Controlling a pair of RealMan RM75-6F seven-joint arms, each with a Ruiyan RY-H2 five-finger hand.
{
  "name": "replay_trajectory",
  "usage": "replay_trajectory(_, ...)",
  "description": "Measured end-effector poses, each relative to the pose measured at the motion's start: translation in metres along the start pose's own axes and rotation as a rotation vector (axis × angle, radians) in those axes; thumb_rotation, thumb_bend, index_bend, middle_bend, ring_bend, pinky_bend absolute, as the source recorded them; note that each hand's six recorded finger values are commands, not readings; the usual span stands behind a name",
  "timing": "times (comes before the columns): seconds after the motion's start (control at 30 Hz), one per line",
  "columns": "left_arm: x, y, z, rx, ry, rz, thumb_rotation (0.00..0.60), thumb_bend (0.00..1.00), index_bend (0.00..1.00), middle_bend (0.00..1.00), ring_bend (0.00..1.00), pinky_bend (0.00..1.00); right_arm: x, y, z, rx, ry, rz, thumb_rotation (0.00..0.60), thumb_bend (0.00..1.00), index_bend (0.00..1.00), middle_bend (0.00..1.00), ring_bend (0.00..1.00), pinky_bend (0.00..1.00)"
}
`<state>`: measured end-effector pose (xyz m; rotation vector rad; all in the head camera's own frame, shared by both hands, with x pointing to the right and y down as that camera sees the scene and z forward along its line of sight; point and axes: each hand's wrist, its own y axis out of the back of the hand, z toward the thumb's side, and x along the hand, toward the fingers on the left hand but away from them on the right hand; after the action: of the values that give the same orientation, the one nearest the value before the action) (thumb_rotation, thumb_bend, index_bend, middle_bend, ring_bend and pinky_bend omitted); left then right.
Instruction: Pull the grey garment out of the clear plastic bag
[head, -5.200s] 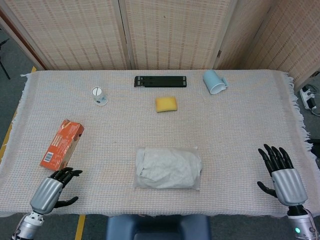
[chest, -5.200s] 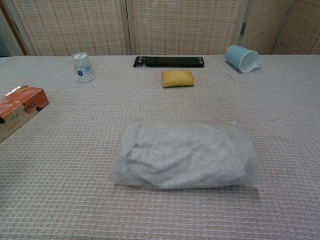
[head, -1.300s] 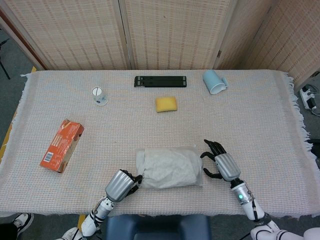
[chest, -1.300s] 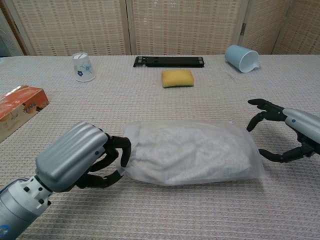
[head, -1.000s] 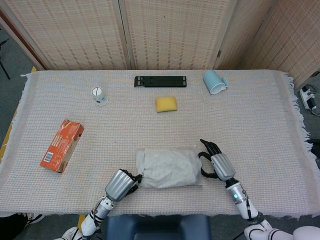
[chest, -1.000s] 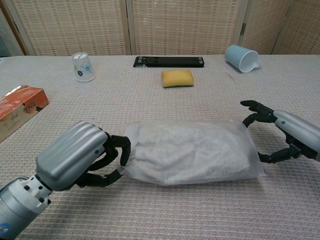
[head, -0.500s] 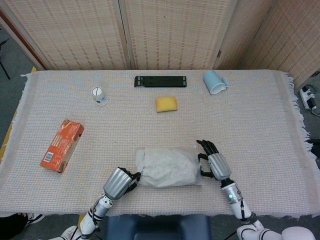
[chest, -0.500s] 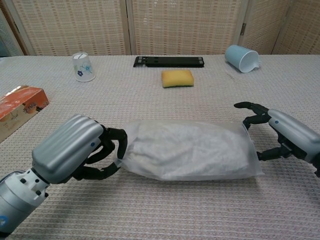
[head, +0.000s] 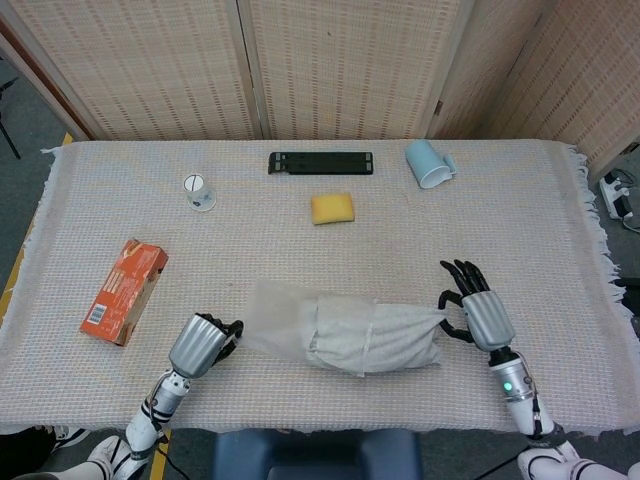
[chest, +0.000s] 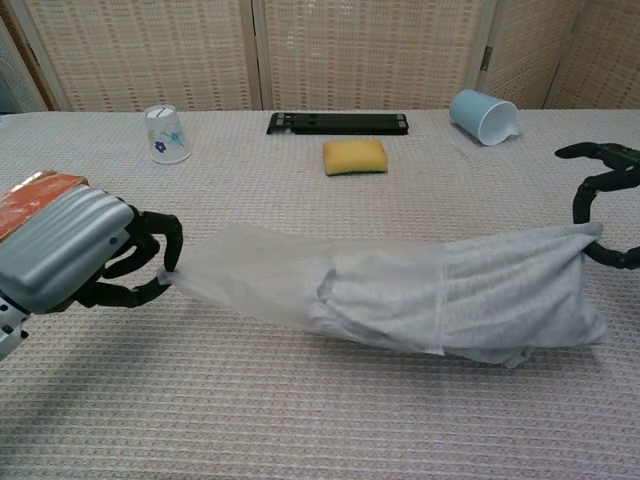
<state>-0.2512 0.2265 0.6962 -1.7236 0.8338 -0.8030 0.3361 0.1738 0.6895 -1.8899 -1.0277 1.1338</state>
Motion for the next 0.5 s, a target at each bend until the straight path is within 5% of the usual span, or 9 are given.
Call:
replay_trajectory(0.3, -0.022, 0.02, -0.07, 0.129, 0.132, -0.013, 0.6, 0.59, 0.75, 1.0, 1.0, 1.0, 0.0, 0.053, -0.059, 0.095, -0.167, -0.105, 0.6, 0.52, 0.71, 0.08, 0.0, 0.0)
replay_trajectory(0.5, -0.029, 0.021, -0.079, 0.113, 0.156, -0.026, 0.6, 0.58, 0.73, 1.0, 1.0, 1.0, 0.006, 0.063, -0.078, 0.071, -0.215, -0.12, 0.6, 0.52, 0.71, 0.08, 0.0, 0.0)
